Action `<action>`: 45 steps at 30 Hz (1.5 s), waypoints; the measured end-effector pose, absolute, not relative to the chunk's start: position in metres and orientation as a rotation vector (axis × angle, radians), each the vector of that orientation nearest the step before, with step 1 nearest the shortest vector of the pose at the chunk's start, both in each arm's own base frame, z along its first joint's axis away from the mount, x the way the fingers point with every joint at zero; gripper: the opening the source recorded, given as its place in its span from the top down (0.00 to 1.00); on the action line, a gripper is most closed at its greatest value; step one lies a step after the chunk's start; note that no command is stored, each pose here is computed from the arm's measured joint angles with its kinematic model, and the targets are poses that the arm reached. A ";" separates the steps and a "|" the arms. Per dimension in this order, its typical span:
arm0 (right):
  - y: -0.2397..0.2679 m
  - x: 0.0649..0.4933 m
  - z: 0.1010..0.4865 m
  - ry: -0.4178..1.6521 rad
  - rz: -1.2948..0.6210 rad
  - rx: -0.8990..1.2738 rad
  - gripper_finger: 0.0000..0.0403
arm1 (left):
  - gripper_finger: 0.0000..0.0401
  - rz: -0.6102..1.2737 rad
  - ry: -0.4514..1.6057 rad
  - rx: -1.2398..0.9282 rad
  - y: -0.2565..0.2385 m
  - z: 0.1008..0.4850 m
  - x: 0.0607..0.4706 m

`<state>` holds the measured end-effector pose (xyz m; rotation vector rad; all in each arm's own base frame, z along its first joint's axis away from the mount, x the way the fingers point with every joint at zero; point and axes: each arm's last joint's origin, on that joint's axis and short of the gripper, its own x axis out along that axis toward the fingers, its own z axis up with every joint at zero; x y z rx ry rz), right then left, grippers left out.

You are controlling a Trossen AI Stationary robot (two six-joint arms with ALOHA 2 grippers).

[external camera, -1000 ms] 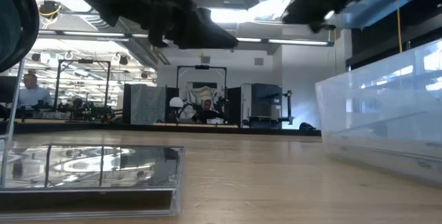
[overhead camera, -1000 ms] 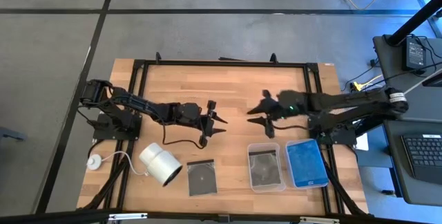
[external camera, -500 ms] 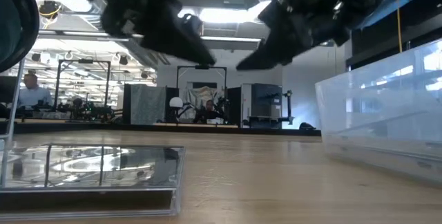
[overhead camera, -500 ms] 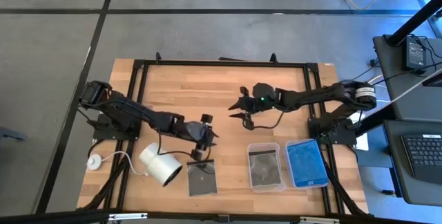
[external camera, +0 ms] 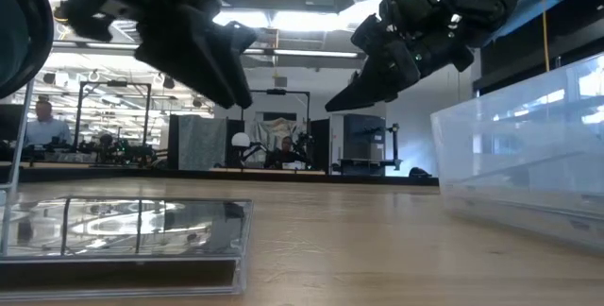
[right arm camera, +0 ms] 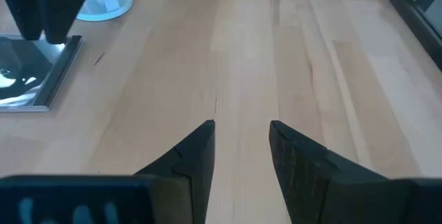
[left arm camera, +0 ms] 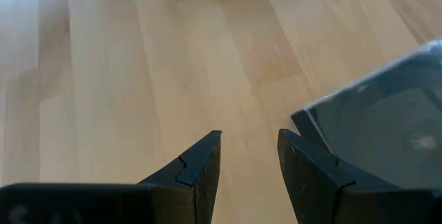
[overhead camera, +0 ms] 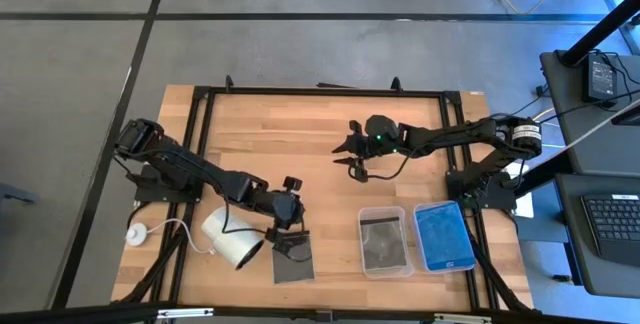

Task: Pick & place jewel cases by type
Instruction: Put the black CD case into the left transparent bin

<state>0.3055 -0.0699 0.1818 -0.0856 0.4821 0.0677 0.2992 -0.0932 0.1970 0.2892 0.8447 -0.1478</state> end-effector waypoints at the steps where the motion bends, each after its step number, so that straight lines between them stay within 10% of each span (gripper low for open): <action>1: -0.070 0.306 0.182 0.481 0.068 -0.086 0.65 | 0.65 -0.149 0.849 0.303 -0.095 0.196 0.299; 33: -0.070 0.305 0.182 0.484 0.067 -0.086 0.65 | 0.65 -0.262 0.906 0.340 -0.115 0.126 0.326; 45: -0.070 0.305 0.181 0.488 0.067 -0.085 0.65 | 0.65 0.095 0.919 0.470 -0.064 0.124 0.338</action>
